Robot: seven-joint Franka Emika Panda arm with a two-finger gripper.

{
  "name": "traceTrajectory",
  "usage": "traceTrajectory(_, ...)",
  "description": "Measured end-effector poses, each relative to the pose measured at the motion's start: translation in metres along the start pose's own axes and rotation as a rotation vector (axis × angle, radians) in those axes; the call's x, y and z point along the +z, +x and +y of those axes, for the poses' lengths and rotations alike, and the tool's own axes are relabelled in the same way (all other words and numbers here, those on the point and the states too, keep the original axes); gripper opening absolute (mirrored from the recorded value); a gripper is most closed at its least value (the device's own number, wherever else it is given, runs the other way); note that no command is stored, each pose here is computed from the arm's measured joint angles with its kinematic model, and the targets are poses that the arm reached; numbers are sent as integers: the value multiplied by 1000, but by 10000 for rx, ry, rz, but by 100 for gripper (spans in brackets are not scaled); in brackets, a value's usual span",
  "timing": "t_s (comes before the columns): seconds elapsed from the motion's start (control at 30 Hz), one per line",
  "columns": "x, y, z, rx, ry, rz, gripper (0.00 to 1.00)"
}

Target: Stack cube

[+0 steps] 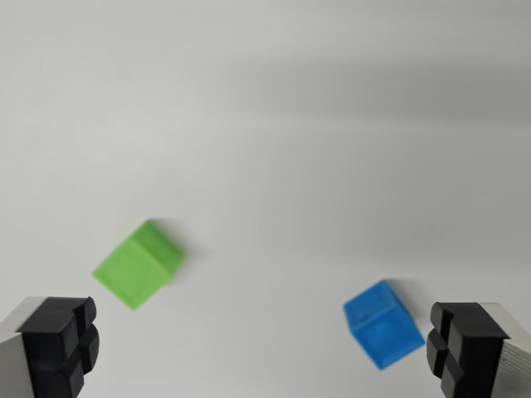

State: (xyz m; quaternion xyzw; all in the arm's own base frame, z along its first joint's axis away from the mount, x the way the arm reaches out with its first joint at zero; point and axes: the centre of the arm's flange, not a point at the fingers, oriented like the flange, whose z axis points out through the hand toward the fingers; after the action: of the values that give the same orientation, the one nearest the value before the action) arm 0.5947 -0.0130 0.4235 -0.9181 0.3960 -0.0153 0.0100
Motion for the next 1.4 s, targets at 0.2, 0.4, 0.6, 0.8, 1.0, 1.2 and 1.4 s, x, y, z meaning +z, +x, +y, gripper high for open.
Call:
traceTrajectory(0.2,6,-4,0,-169,-21,-26,100)
traceTrajectory(0.4,13,-10,0,-415,-19,-34,100)
traceTrajectory(0.6,23,-17,-1,-729,-32,-59,100)
traceTrajectory(0.8,32,-25,-1,-1058,-37,-71,100)
traceTrajectory(1.0,45,-35,-1,-1504,-52,-100,100)
traceTrajectory(1.2,60,-47,-1,-2019,-69,-132,100)
traceTrajectory(1.4,74,-59,-1,-2533,-75,-149,100)
